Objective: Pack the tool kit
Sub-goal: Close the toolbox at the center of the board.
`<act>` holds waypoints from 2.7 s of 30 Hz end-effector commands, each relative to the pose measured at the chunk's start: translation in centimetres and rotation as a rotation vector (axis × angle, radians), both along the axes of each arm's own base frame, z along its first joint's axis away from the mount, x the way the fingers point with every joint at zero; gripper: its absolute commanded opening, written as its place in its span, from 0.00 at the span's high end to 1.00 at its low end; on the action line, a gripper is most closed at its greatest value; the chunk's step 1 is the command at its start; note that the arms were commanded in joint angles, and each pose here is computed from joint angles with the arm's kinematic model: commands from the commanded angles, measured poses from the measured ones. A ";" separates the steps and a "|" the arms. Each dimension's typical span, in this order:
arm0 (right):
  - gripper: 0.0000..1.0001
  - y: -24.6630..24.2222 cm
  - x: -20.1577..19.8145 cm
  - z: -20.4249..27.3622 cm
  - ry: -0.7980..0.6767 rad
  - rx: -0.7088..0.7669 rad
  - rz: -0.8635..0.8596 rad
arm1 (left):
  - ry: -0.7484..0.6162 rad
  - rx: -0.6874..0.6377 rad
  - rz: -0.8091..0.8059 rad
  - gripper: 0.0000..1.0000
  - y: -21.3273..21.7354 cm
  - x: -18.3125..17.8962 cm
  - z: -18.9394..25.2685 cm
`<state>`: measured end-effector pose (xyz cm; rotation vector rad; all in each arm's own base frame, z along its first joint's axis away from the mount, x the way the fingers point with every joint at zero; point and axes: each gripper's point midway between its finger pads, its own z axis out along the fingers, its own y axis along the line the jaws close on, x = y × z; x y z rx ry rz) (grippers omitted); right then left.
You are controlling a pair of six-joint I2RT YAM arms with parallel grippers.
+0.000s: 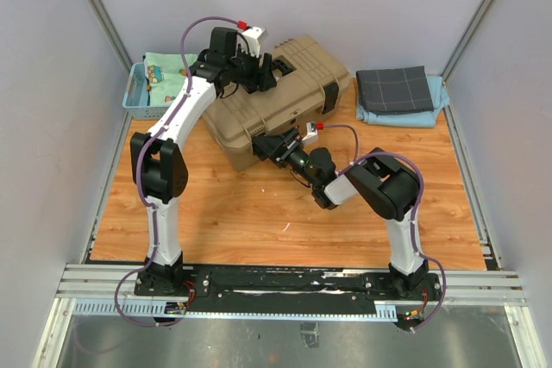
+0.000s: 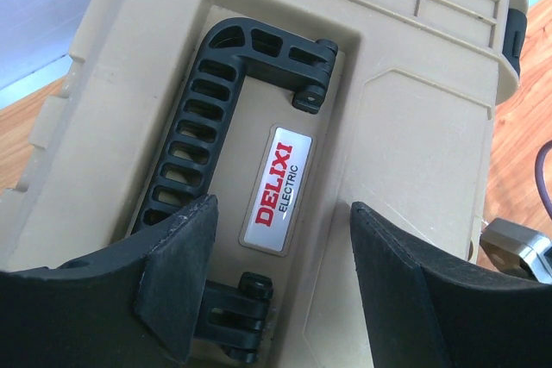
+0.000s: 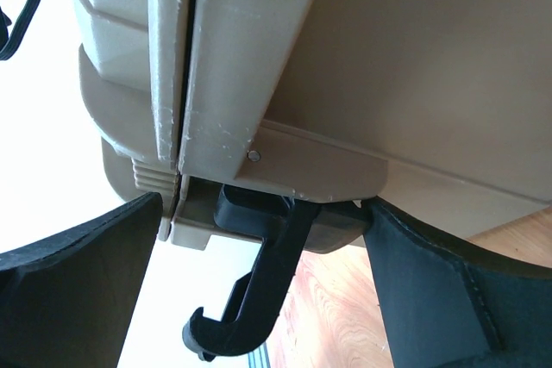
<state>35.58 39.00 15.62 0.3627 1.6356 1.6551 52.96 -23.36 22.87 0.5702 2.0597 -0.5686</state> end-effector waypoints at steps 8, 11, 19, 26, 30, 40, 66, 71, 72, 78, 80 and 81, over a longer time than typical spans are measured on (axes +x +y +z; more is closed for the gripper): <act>0.02 -0.7 -4.1 7.2 -0.135 0.109 0.022 | 0.344 0.277 0.137 0.31 7.6 -3.2 -12.1; 0.02 -0.8 -4.3 7.0 -0.123 0.101 0.024 | 0.348 0.278 0.136 0.32 7.6 -3.3 -12.2; 0.02 0.0 -4.4 7.3 -0.109 0.102 0.056 | 0.349 0.279 0.130 0.32 7.5 -3.4 -12.3; 0.04 0.6 -3.8 6.5 -0.056 0.063 0.060 | 0.359 0.274 0.129 0.32 7.4 -3.4 -12.6; 0.05 0.8 -3.5 7.0 -0.047 0.061 0.056 | 0.361 0.275 0.127 0.32 7.4 -3.6 -12.7; 0.07 0.7 -3.8 10.0 -0.095 0.075 0.057 | 0.368 0.269 0.122 0.32 7.3 -3.6 -13.0; 0.13 1.8 -1.6 9.2 0.027 0.002 0.001 | 0.374 0.252 0.123 0.32 7.1 -4.2 -13.3; 0.16 2.1 -0.8 9.7 0.049 -0.014 -0.033 | 0.376 0.238 0.123 0.32 6.9 -4.2 -13.2; 0.16 2.2 -0.6 10.0 0.049 -0.013 -0.038 | 0.376 0.237 0.124 0.32 6.9 -4.3 -13.2; 0.19 2.9 0.4 11.4 0.039 -0.005 -0.053 | 0.376 0.231 0.120 0.32 6.9 -4.7 -13.5; 0.19 3.1 0.4 12.1 0.027 -0.009 -0.049 | 0.375 0.229 0.119 0.32 6.9 -4.8 -13.5; 0.19 3.1 0.4 12.2 0.024 -0.015 -0.048 | 0.373 0.230 0.119 0.32 6.9 -4.8 -13.4</act>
